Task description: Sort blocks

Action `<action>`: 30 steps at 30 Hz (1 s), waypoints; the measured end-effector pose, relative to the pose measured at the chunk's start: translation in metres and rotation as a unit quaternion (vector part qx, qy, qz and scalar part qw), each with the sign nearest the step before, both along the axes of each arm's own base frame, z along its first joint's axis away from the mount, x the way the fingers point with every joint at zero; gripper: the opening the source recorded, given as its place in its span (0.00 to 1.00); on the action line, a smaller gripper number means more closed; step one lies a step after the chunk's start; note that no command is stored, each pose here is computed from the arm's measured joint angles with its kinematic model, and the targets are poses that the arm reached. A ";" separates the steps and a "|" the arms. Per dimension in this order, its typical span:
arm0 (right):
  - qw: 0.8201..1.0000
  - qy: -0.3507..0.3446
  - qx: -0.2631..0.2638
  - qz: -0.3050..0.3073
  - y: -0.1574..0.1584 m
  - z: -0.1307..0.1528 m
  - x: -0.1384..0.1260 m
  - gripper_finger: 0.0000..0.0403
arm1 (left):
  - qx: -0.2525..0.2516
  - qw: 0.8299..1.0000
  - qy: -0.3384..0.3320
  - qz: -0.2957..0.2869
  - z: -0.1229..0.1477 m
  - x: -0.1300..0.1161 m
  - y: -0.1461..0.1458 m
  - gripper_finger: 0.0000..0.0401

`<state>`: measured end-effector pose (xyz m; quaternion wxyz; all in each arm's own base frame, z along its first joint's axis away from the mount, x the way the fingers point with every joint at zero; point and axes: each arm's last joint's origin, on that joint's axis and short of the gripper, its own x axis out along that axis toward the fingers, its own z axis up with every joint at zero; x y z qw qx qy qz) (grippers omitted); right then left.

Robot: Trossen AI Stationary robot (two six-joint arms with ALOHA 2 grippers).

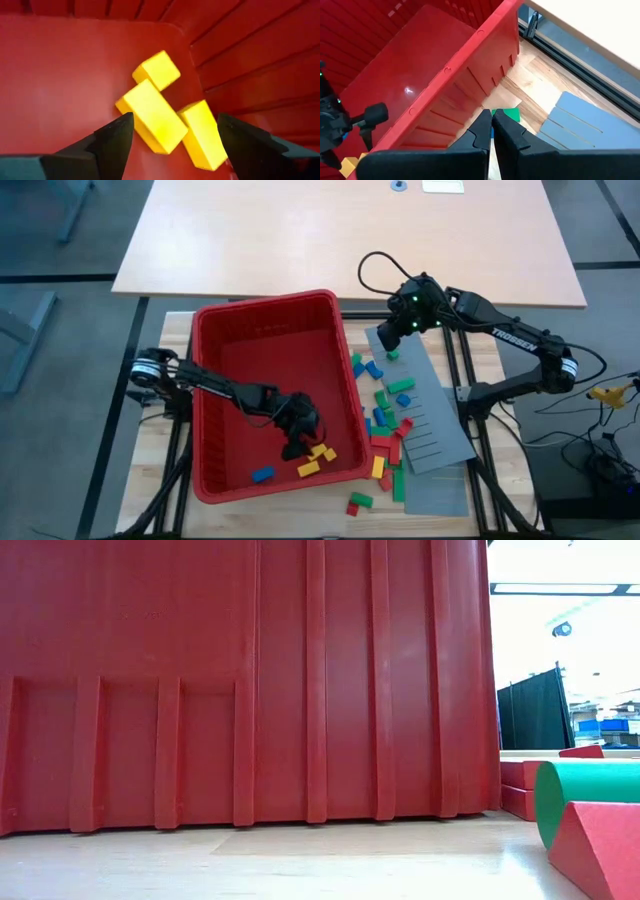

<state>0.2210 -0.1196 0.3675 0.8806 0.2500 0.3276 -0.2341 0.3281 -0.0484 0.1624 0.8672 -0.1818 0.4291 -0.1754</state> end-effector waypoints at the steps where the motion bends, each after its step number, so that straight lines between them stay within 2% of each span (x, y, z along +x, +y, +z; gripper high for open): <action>1: 1.000 0.000 -0.001 0.000 0.000 0.000 0.000 0.00 | 0.003 1.000 -0.004 0.004 0.000 0.001 -0.001 0.68; 14: 1.000 0.000 -0.002 0.002 0.000 0.000 0.000 0.00 | 0.011 0.999 0.003 0.041 0.000 0.001 0.000 0.68; 22: 1.000 -0.001 -0.003 0.001 0.000 0.000 0.000 0.00 | -0.046 0.996 0.074 0.036 -0.029 0.005 -0.004 0.68; 30: 1.000 -0.001 -0.001 0.000 0.000 0.000 0.000 0.00 | -0.044 0.993 0.092 0.055 -0.038 0.011 -0.007 0.68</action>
